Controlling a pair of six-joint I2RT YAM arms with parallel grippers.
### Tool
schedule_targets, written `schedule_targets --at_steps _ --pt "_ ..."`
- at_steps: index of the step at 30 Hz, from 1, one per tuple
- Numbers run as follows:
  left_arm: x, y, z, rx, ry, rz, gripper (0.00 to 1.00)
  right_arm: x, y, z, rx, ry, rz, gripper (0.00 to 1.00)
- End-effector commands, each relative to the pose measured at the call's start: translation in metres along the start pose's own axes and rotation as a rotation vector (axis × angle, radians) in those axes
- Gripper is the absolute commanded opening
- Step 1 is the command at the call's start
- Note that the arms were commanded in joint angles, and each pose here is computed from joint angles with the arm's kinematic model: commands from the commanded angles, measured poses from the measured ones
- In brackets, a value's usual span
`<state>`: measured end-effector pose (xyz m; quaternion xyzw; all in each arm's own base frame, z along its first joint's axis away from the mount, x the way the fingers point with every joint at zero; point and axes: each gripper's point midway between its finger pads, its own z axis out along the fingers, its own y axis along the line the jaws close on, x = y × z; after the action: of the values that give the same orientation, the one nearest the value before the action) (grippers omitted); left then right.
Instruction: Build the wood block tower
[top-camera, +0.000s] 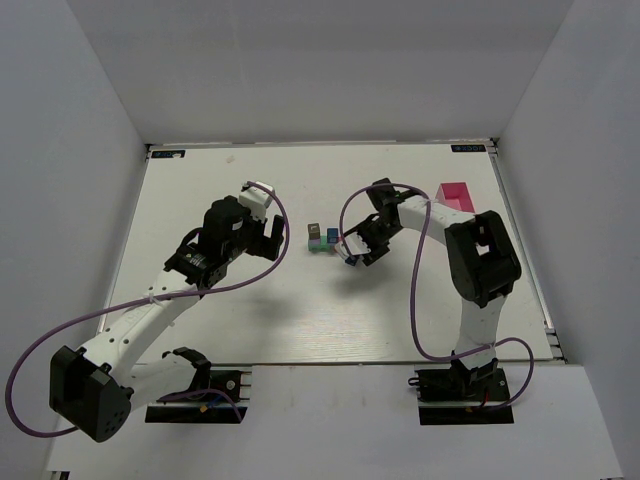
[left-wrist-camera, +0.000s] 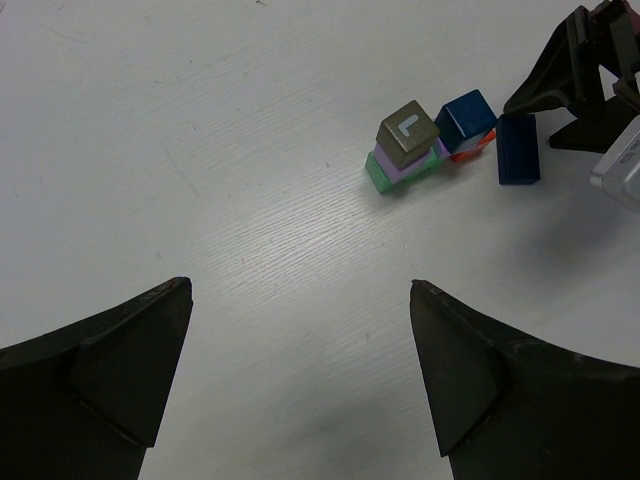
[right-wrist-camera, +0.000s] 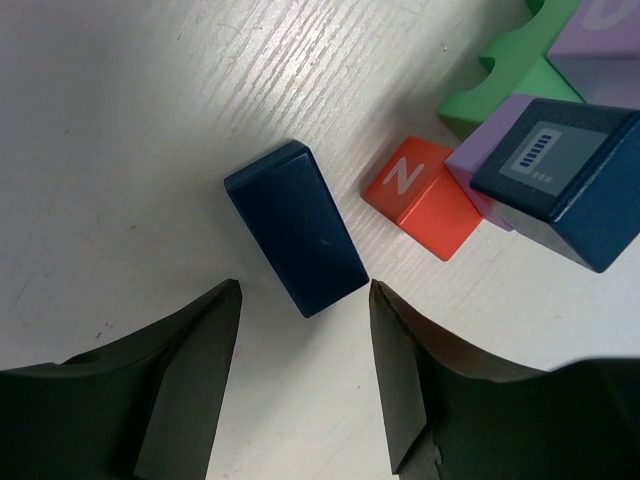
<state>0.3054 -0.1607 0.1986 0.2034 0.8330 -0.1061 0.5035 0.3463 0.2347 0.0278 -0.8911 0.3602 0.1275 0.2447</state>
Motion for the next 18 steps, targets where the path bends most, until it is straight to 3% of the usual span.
schedule_targets --at_steps 1,18 --pt "-0.021 -0.001 -0.008 0.014 -0.066 0.000 1.00 -0.002 -0.008 0.000 -0.012 0.002 -0.030 0.60" --pt "-0.023 -0.001 -0.010 0.014 -0.075 0.000 1.00 -0.005 -0.001 0.011 -0.104 0.024 -0.036 0.56"
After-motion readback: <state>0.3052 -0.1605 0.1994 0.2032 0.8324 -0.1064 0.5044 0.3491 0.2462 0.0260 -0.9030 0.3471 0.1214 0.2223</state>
